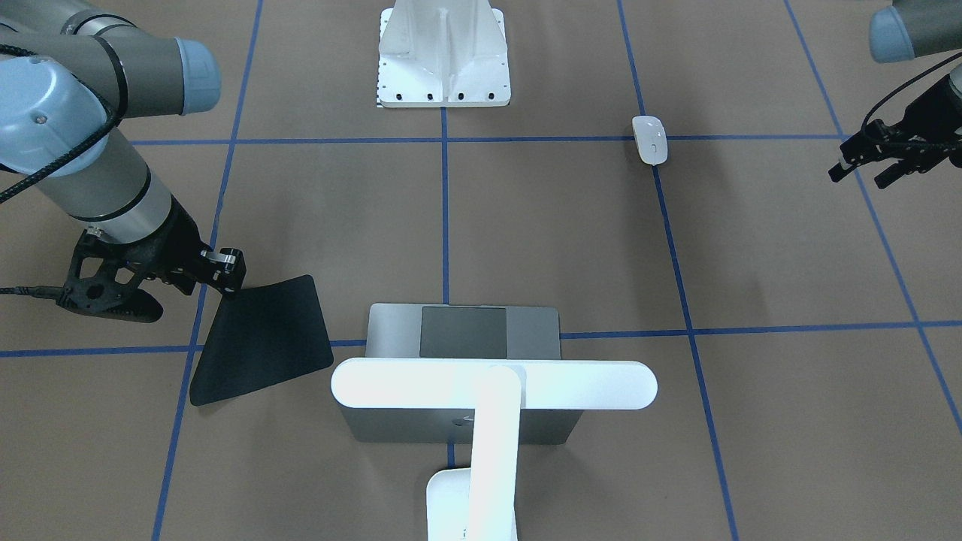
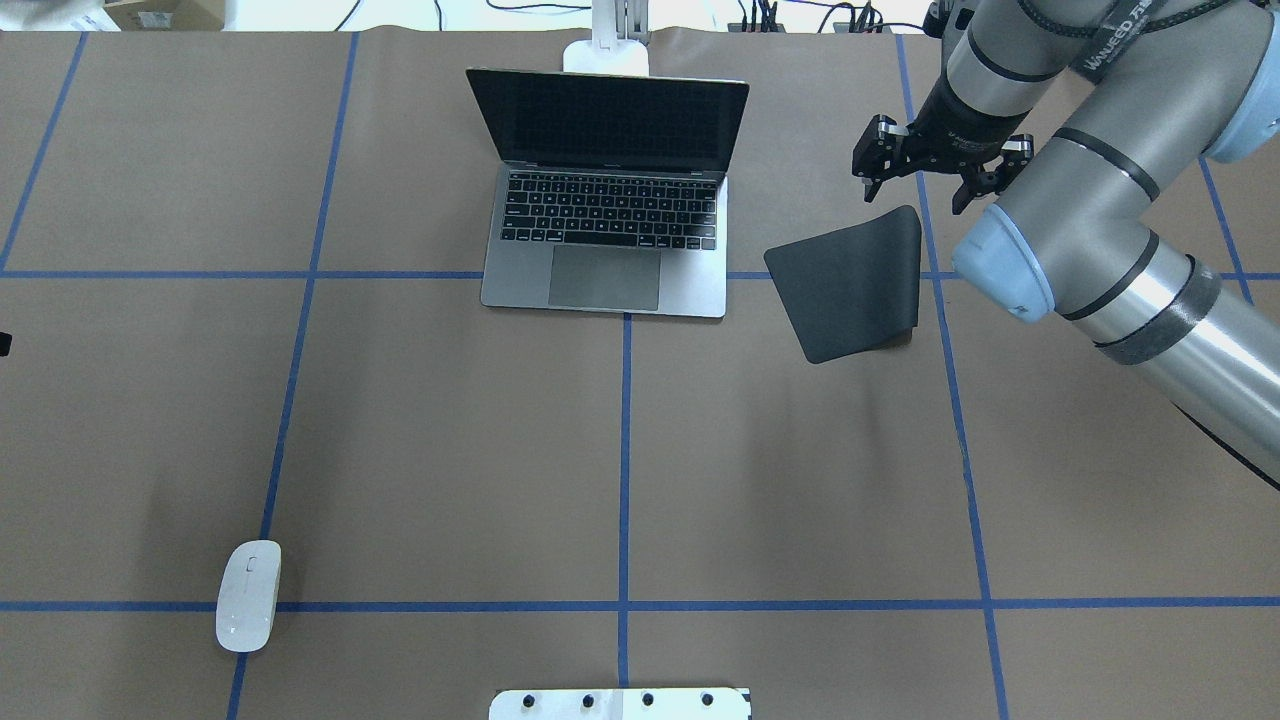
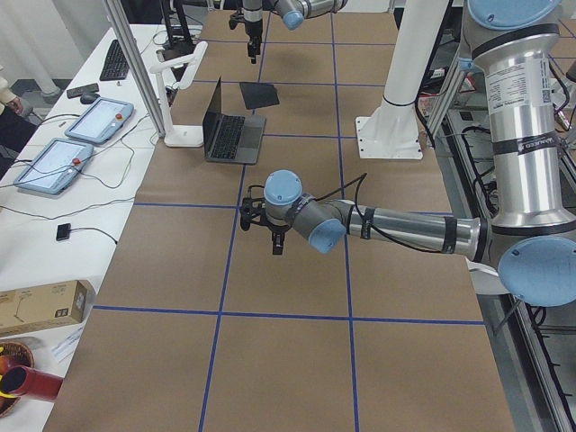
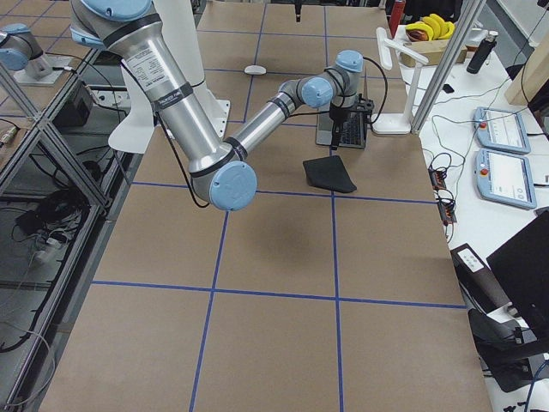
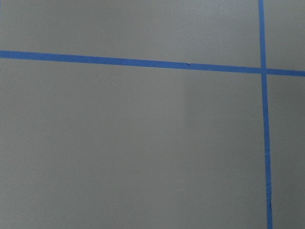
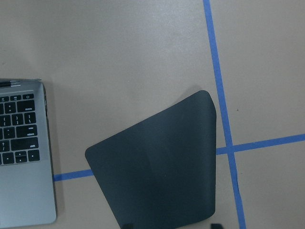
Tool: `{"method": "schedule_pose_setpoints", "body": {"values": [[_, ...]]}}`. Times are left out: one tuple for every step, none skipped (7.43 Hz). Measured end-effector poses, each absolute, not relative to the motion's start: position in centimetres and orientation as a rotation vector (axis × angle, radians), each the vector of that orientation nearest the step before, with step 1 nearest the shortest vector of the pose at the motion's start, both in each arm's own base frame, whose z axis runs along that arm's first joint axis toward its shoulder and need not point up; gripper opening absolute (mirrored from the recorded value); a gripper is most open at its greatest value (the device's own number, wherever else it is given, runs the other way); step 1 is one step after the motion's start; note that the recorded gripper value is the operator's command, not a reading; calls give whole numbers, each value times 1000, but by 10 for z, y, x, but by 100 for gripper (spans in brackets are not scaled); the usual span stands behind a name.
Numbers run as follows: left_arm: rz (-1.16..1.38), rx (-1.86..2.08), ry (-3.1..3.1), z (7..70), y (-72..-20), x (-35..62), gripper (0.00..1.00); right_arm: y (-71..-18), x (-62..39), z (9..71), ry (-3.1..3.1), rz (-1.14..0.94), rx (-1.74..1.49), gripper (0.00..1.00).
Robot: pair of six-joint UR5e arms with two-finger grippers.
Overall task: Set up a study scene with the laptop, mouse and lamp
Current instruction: 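Raise the right gripper away while moving the left gripper to the white mouse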
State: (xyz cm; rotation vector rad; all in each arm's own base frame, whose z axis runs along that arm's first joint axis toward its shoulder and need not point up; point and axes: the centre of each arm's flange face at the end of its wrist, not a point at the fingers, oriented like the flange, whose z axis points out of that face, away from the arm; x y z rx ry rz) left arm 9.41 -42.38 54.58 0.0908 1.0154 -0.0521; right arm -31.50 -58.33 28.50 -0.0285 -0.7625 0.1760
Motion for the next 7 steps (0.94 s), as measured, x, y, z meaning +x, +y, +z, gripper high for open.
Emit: {"method": "schedule_pose_setpoints", "body": {"values": [[-74,75,1010,545,-427,96,99,-582,-315,294,-749,167,-27,100],[-112,58,999,541,-432,99,99,-579,-312,314,-727,136,-26,100],[-151,49,988,536,-436,103,99,-574,-308,340,-702,80,-25,100],[-173,42,987,527,-440,113,99,-568,-301,369,-676,25,-32,100],[-185,34,987,512,-439,131,99,-560,-291,400,-650,-24,-45,100],[-193,20,984,496,-433,156,99,-553,-276,430,-628,-70,-56,100],[-197,1,983,481,-423,181,99,-547,-254,459,-608,-115,-62,100]]}}
